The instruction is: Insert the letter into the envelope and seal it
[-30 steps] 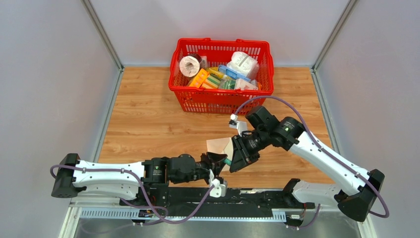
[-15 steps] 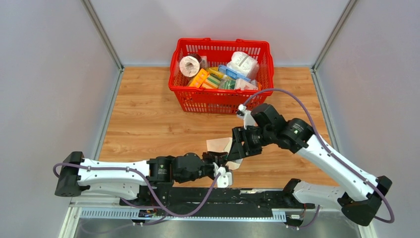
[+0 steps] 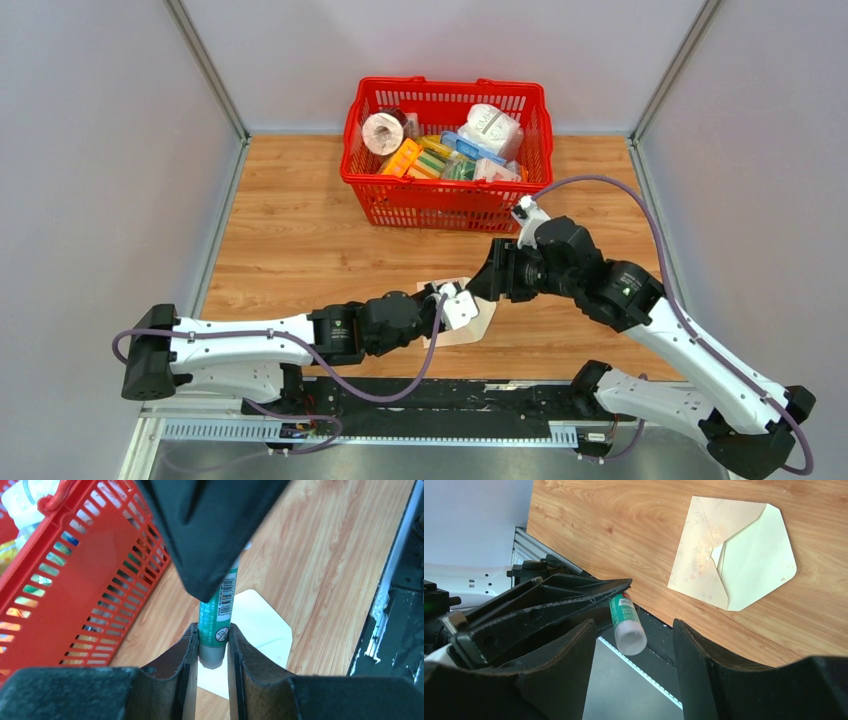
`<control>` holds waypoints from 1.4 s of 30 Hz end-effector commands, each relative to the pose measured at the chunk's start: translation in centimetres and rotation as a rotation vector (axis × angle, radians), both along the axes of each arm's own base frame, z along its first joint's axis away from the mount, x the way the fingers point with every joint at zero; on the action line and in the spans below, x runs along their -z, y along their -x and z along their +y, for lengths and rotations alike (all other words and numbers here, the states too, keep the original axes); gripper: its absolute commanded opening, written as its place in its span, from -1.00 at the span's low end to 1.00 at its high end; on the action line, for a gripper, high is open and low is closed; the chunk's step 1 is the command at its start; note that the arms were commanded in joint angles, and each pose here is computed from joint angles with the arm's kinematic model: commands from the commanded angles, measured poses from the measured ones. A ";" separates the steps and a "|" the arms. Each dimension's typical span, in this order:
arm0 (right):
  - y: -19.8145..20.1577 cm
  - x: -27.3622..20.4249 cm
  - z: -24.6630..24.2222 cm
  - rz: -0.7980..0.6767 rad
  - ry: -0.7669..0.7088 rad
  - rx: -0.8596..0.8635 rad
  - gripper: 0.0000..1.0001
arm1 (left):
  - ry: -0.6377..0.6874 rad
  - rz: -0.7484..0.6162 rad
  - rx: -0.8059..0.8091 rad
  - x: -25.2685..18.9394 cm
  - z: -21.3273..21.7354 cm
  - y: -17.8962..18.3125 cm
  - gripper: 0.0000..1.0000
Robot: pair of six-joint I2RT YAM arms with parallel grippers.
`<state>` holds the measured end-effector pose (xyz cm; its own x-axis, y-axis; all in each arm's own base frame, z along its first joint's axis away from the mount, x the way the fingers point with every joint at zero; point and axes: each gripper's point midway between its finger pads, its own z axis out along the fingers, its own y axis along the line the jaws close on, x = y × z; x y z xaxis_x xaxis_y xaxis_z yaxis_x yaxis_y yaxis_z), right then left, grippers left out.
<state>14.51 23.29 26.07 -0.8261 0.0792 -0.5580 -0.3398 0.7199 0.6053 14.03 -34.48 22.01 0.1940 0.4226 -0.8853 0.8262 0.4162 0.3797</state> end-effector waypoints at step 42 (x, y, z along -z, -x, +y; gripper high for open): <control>-0.4 0.3 3.8 -0.025 0.015 -0.092 -0.59 | 0.173 0.095 0.082 -3.3 -0.7 0.3 -1.00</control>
<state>14.57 26.40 24.38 -0.8395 -0.0034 -0.5433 -0.3844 0.7104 0.5896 14.18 -34.64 22.79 0.0909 0.3255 -0.9412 0.8788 0.4184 0.2296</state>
